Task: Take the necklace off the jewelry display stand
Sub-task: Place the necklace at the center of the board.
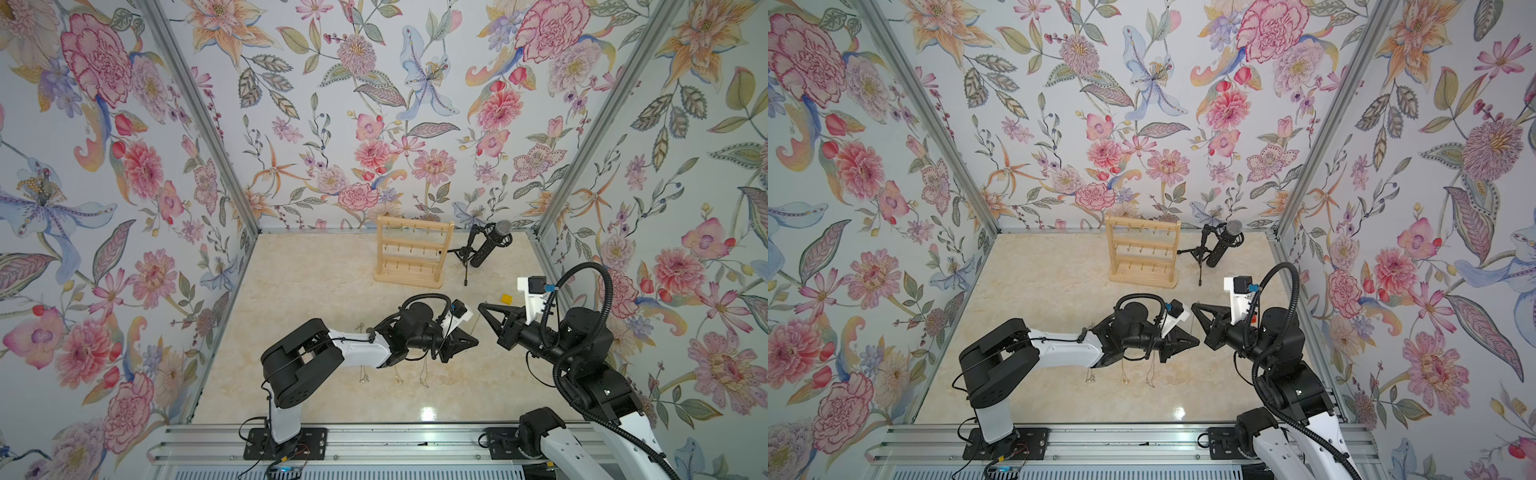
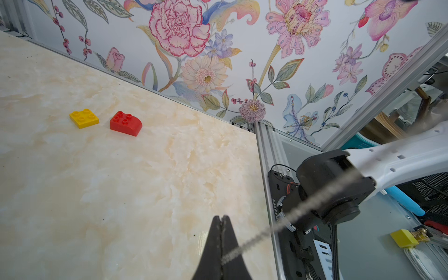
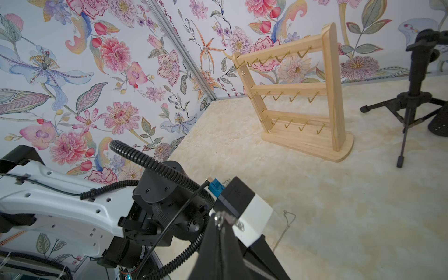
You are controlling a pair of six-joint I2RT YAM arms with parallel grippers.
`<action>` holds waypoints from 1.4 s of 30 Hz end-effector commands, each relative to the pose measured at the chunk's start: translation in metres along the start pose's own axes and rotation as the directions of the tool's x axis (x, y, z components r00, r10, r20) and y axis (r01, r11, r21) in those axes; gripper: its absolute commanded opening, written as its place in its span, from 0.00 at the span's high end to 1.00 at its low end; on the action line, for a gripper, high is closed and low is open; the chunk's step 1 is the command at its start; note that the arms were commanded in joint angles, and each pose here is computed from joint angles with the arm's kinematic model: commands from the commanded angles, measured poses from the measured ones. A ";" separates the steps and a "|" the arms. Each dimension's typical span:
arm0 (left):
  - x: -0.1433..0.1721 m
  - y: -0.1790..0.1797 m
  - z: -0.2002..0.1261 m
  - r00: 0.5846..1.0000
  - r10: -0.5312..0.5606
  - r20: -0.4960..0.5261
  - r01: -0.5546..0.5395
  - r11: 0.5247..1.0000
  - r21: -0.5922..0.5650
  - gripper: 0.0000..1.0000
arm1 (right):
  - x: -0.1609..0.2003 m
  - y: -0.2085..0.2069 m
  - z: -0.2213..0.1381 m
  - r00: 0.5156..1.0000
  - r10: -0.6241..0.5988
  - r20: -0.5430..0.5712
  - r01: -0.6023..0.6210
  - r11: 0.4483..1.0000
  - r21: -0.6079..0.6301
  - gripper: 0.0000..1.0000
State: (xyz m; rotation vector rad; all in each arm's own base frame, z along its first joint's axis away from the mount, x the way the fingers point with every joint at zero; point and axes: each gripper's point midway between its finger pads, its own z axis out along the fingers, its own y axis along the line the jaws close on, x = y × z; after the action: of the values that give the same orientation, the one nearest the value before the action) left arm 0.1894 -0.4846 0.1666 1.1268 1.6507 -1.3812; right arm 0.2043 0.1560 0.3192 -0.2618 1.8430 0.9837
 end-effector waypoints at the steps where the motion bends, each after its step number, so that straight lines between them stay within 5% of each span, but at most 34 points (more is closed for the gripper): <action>1: 0.011 -0.007 0.002 1.000 -0.029 -0.006 0.029 0.999 -0.016 1.00 | -0.001 0.000 -0.004 1.000 -0.010 0.018 0.010 1.000 0.005 1.00; 20: 0.037 -0.021 0.002 0.974 -0.223 0.047 0.227 0.970 -0.083 1.00 | 0.044 -0.027 0.003 0.991 0.122 -0.052 -0.120 0.991 0.053 1.00; 42: 0.088 -0.030 0.016 0.882 -0.472 0.012 0.471 0.879 -0.077 1.00 | 0.108 -0.081 0.014 0.958 0.261 -0.121 -0.230 0.948 0.218 1.00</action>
State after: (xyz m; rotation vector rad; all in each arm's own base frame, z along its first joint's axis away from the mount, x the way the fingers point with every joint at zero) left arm 0.1290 -0.4869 0.1017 0.7665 2.0353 -1.5632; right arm 0.2025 0.1440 0.1916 -0.0237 2.1279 0.9779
